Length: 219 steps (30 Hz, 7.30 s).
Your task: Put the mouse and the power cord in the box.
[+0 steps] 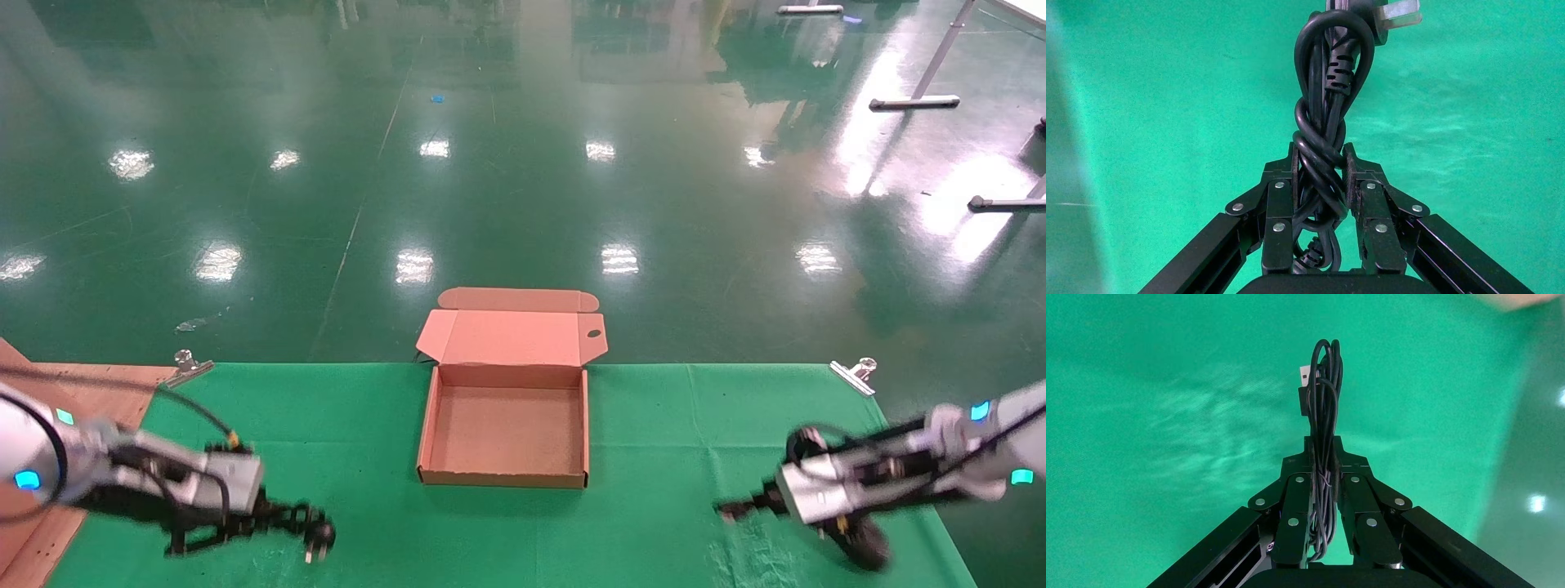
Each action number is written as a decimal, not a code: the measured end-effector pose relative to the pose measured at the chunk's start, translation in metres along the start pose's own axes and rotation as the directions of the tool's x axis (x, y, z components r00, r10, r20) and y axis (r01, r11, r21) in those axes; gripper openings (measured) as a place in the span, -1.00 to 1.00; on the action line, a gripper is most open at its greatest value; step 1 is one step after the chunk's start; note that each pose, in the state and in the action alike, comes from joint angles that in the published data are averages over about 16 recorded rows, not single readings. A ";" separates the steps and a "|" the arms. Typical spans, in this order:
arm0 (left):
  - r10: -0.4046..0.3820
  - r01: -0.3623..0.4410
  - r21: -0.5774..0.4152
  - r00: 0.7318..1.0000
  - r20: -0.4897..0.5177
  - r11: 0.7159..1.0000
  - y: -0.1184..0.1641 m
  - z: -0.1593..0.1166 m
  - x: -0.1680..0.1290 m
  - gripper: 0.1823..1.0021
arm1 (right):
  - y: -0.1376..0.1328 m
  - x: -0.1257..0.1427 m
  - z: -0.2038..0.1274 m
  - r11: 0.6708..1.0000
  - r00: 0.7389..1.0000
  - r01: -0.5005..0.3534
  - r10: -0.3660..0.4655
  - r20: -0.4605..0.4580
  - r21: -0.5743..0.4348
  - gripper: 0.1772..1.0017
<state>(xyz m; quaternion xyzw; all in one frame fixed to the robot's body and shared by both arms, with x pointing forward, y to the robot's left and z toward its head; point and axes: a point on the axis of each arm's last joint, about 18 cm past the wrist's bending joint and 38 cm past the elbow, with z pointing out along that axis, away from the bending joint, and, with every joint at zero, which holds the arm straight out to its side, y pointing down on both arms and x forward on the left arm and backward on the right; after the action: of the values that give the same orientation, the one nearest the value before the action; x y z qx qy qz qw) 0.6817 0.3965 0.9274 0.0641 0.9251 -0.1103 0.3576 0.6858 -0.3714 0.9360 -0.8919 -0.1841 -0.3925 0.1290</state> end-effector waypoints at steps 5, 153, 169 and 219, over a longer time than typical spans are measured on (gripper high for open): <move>0.035 -0.037 0.034 0.997 0.066 0.999 -0.022 -0.036 -0.034 -0.66 | -0.032 0.045 -0.027 0.997 0.996 0.054 -0.050 -0.069 0.063 -0.88; -0.459 0.361 0.291 0.772 0.440 0.886 0.019 0.027 0.001 1.00 | -0.215 0.102 0.136 0.972 0.926 0.235 -0.223 -0.304 0.004 -0.89; -0.463 0.361 0.299 0.772 0.435 0.883 0.017 0.027 0.001 1.00 | -0.214 0.099 0.137 0.974 0.929 0.228 -0.214 -0.301 0.011 -0.65; -0.455 0.308 0.851 0.885 -0.093 0.425 -0.120 -0.097 0.060 1.00 | -0.164 -0.025 -0.043 0.480 0.829 -0.425 0.546 0.118 0.767 1.00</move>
<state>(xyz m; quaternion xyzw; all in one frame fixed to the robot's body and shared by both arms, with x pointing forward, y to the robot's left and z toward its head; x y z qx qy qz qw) 0.5507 0.3072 0.9755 0.0092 0.7116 -0.6281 0.3147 0.5719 -0.2462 0.9598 -0.7340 -0.0622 -0.2856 0.6130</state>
